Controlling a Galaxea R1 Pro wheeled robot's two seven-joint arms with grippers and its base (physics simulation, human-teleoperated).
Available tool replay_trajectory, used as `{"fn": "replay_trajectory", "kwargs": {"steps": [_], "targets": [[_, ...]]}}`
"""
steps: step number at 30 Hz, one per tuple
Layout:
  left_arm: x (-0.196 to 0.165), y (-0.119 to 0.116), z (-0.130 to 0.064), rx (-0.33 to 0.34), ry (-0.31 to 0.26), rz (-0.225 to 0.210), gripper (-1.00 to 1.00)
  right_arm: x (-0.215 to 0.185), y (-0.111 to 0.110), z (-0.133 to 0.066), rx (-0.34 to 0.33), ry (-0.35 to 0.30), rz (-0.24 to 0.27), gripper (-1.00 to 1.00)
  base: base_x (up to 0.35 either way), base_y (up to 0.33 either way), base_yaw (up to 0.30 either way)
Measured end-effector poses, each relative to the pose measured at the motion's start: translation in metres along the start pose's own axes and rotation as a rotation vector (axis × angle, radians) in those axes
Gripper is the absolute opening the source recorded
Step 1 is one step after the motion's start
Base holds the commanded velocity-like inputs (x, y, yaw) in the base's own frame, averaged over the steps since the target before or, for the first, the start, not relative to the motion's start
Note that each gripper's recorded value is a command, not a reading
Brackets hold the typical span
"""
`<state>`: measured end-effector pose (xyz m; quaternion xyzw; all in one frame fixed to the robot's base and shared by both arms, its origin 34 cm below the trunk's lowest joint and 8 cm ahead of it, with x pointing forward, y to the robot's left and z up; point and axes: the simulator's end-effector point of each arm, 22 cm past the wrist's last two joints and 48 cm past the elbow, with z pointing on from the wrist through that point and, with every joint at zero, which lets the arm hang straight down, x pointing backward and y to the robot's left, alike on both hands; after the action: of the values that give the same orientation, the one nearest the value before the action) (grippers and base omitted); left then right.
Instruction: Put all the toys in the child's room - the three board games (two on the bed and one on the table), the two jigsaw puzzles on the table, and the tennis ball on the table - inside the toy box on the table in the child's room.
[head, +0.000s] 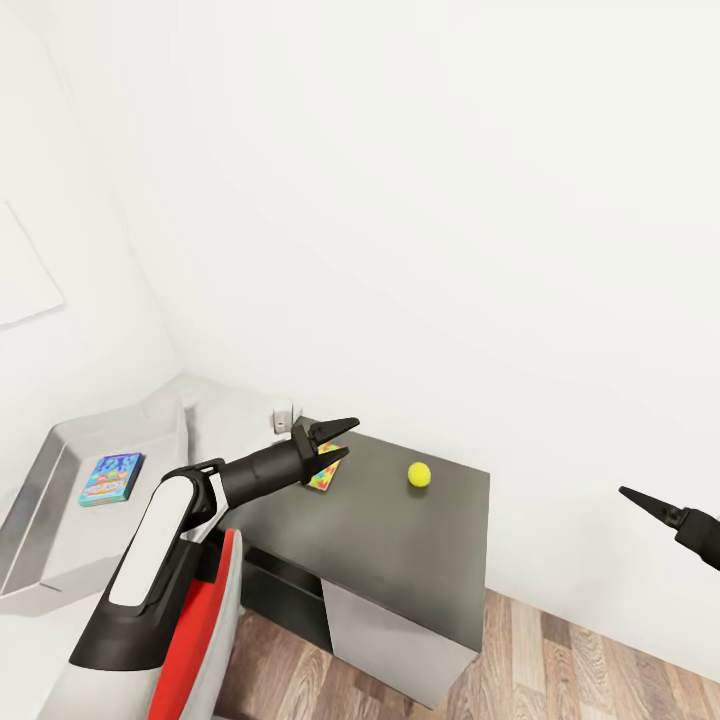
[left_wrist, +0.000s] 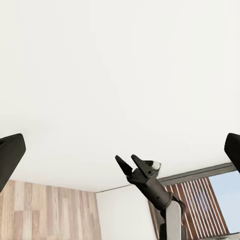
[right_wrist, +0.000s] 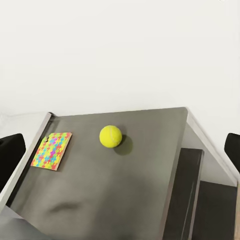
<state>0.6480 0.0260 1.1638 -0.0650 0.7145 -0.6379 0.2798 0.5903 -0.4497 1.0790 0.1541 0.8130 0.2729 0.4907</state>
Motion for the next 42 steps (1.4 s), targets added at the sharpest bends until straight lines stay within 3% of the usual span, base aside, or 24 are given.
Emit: {"fn": "replay_trajectory", "kwargs": {"steps": [12, 42], "targets": [[0.0002, 0.001, -0.0008, -0.001, -0.001, -0.002, 1.0, 0.0011, 0.001, 0.0007, -0.003, 0.003, 0.0, 1.0, 0.0, 0.0, -0.177], [-0.0002, 0.0016, -0.0008, -0.003, -0.002, -0.002, 1.0, 0.0032, 0.0025, 0.0023, -0.006, 0.009, 0.0, 1.0, 0.0, 0.0, -0.274]]}}
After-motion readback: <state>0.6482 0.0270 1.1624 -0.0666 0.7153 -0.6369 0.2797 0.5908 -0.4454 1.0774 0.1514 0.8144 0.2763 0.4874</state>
